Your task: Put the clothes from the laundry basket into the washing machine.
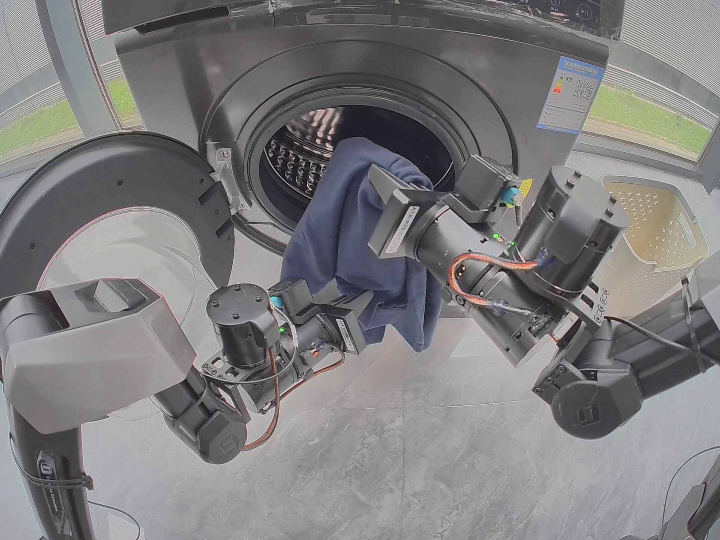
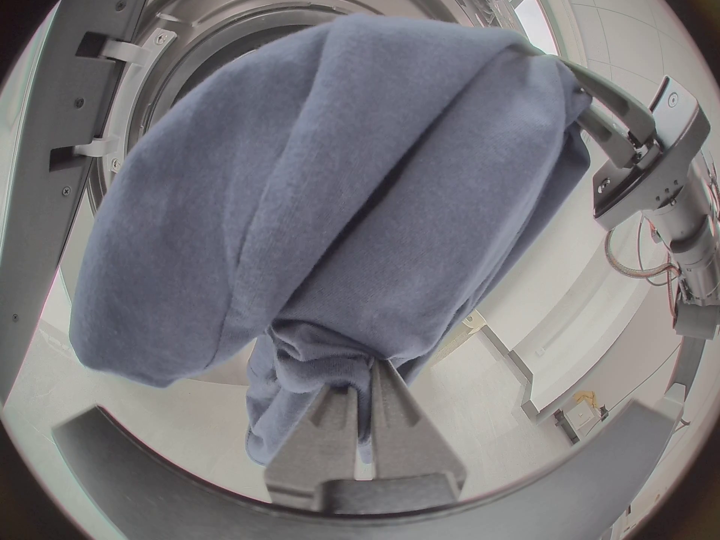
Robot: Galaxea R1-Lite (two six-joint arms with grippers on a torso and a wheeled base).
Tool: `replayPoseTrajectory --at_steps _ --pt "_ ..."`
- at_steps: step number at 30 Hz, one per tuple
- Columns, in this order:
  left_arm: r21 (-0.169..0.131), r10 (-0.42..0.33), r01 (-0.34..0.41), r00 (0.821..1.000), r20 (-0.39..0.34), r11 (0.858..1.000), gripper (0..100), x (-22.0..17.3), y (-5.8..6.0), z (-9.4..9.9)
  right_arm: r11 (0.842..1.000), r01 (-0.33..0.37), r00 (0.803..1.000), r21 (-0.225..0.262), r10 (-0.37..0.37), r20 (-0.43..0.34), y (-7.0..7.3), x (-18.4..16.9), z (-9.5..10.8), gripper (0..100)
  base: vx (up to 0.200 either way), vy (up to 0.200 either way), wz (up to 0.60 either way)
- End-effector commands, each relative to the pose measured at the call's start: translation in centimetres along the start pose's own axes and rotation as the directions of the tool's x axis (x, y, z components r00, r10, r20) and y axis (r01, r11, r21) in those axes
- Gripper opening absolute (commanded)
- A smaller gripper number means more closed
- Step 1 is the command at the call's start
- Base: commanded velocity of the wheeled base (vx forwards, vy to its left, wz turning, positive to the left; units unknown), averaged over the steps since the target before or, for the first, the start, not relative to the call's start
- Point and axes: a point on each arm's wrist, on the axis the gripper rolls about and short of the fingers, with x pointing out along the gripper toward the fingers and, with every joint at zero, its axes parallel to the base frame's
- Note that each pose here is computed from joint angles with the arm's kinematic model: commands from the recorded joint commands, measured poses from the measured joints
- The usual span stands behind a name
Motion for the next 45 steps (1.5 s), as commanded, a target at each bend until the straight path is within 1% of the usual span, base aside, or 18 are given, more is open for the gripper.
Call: replayPoseTrajectory --at_steps 1,4,6,10,11,14,16,19,21,30,35,36,37,38,39,41,43,45 --pt "-0.001 -0.012 0.012 1.000 0.002 1.000 0 -0.3 -0.5 0.2 1.000 0.005 1.000 -0.001 -0.005 -0.001 -0.2 0.0 -0.1 0 0.000 0.000 0.00" --pt "0.001 -0.023 0.023 1.000 0.010 1.000 0 -1.2 -1.1 0.7 1.000 0.007 1.000 -0.003 -0.007 -0.005 -0.3 0.0 -0.1 0 0.000 0.000 0.00" --pt "0.002 -0.049 0.049 0.999 0.009 0.999 0 -2.0 -2.2 1.1 1.000 0.008 1.000 -0.006 -0.008 -0.010 -0.5 0.0 -0.2 0 0.000 0.000 0.00" --pt "0.004 -0.080 0.080 0.997 0.014 0.997 0 -3.9 -3.6 1.8 1.000 -0.001 0.999 -0.009 0.001 -0.043 -0.7 -0.4 -0.9 0 0.000 0.000 0.00" --pt "0.006 -0.093 0.093 0.995 0.019 0.996 0 -4.4 -4.1 2.0 1.000 -0.009 0.999 -0.004 0.009 -0.051 -0.8 -0.4 -1.2 100 0.000 0.000 0.00" --pt "0.020 -0.111 0.111 0.993 0.034 0.994 0 -5.5 -4.8 3.0 1.000 -0.005 0.998 0.006 0.005 -0.059 -0.9 -0.2 -2.4 100 0.000 0.000 0.00" --pt "0.031 -0.116 0.115 0.992 0.048 0.993 0 -5.9 -5.1 3.5 1.000 -0.003 0.999 0.008 0.003 -0.054 -1.1 -0.3 -2.7 100 0.000 0.000 0.00" --pt "0.037 -0.116 0.114 0.992 0.058 0.993 0 -6.2 -5.2 3.9 1.000 0.002 0.997 0.004 -0.002 -0.077 -1.3 -0.8 -3.2 100 0.000 0.000 0.00" --pt "0.036 -0.109 0.107 0.992 0.060 0.994 0 -6.2 -4.9 4.0 1.000 0.007 0.995 -0.002 -0.007 -0.099 -1.5 -1.3 -3.6 100 0.000 0.000 0.00" --pt "0.037 -0.104 0.102 0.992 0.068 0.994 0 -6.0 -4.8 4.1 1.000 0.018 0.994 -0.007 -0.018 -0.108 -2.2 -2.7 -3.1 100 0.000 0.000 0.00" --pt "0.040 -0.063 0.059 0.993 0.096 0.997 0 -6.0 -3.9 4.8 0.998 0.066 0.993 -0.023 -0.068 -0.096 -3.9 -3.3 -2.1 100 0.000 0.000 0.00" --pt "0.044 -0.056 0.051 0.993 0.108 0.998 0 -6.1 -3.7 5.1 0.997 0.076 0.992 -0.028 -0.078 -0.102 -4.3 -3.5 -2.1 100 0.000 0.000 0.00" --pt "0.048 -0.054 0.047 0.989 0.136 0.998 0 -6.3 -3.6 6.0 0.995 0.090 0.989 -0.038 -0.094 -0.114 -4.8 -3.8 -2.3 100 0.000 0.000 0.00" --pt "0.048 -0.055 0.048 0.989 0.139 0.998 0 -6.3 -3.7 6.0 0.995 0.090 0.989 -0.038 -0.094 -0.116 -4.9 -3.8 -2.4 100 0.000 0.000 0.00" --pt "0.055 -0.067 0.057 0.981 0.183 0.997 0 -7.1 -4.1 7.5 0.993 0.105 0.984 -0.048 -0.111 -0.137 -5.5 -4.3 -2.8 100 0.000 0.000 0.00" --pt "0.056 -0.073 0.063 0.977 0.201 0.996 0 -7.5 -4.3 8.1 0.993 0.109 0.983 -0.053 -0.116 -0.143 -5.6 -4.5 -2.9 100 0.000 0.000 0.00" --pt "0.066 -0.088 0.074 0.966 0.243 0.995 0 -8.1 -4.8 9.5 0.992 0.111 0.980 -0.061 -0.120 -0.158 -5.8 -4.8 -3.2 100 0.000 0.000 0.00" --pt "0.075 -0.095 0.078 0.962 0.256 0.994 0 -8.3 -5.1 9.9 0.992 0.110 0.978 -0.067 -0.120 -0.172 -5.8 -5.0 -3.5 100 0.000 0.000 0.00"
